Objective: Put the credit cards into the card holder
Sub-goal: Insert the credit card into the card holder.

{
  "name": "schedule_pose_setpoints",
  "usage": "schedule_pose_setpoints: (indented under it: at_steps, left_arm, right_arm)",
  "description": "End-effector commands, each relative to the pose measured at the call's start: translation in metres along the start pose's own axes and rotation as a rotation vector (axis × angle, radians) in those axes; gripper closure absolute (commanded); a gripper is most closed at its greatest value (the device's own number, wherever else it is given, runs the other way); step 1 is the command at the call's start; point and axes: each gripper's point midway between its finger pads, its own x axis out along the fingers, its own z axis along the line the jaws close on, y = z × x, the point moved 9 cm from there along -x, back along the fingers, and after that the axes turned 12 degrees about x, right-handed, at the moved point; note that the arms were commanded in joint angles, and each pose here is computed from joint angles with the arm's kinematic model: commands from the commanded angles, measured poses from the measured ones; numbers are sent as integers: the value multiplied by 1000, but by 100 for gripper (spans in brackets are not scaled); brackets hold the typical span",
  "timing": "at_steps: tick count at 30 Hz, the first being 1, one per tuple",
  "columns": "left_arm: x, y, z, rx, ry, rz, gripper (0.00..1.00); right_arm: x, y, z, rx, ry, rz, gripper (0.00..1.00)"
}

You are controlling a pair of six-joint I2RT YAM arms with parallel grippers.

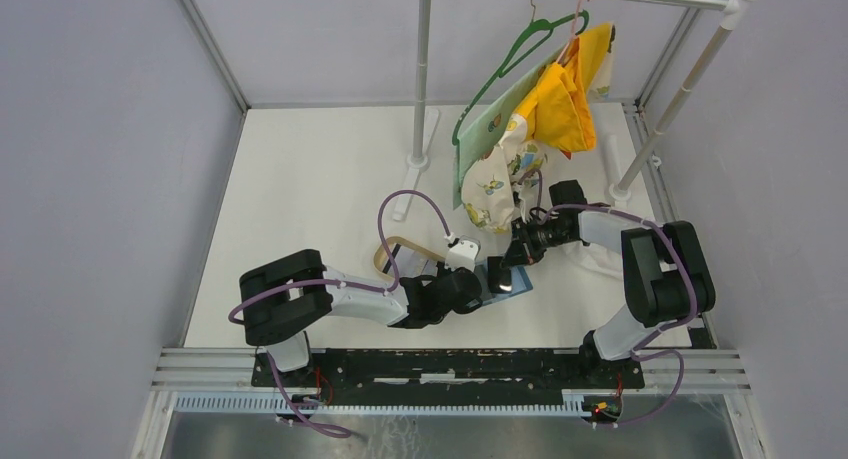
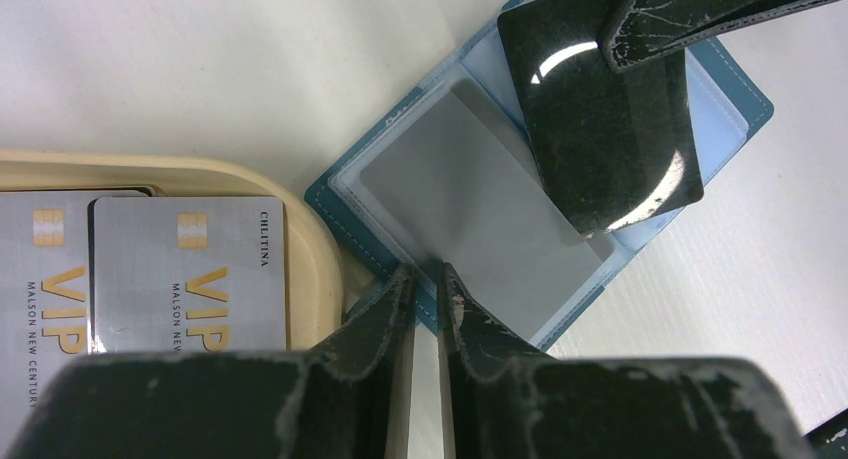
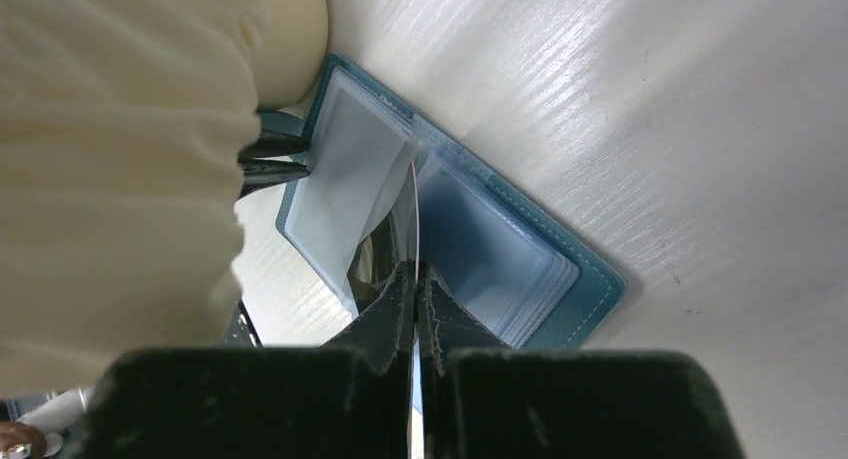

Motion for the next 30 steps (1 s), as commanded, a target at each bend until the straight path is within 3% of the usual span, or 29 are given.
schedule_pose_setpoints:
  at_steps: [1, 7, 20, 30]
  left_arm:
    - [1, -5, 1, -20, -33, -13, 80]
    - [0, -7, 1, -18, -30, -17, 80]
    - [-1, -8, 0, -14, -18, -19, 80]
    - [-2, -8, 1, -12, -20, -23, 80]
  right_arm:
    - [-3, 0, -2, -58, 63, -10, 100]
    - [8, 9, -2, -56, 49, 78, 100]
    - [15, 7, -5, 15, 110, 138, 98]
    - [11, 13, -6, 43, 191, 102, 99]
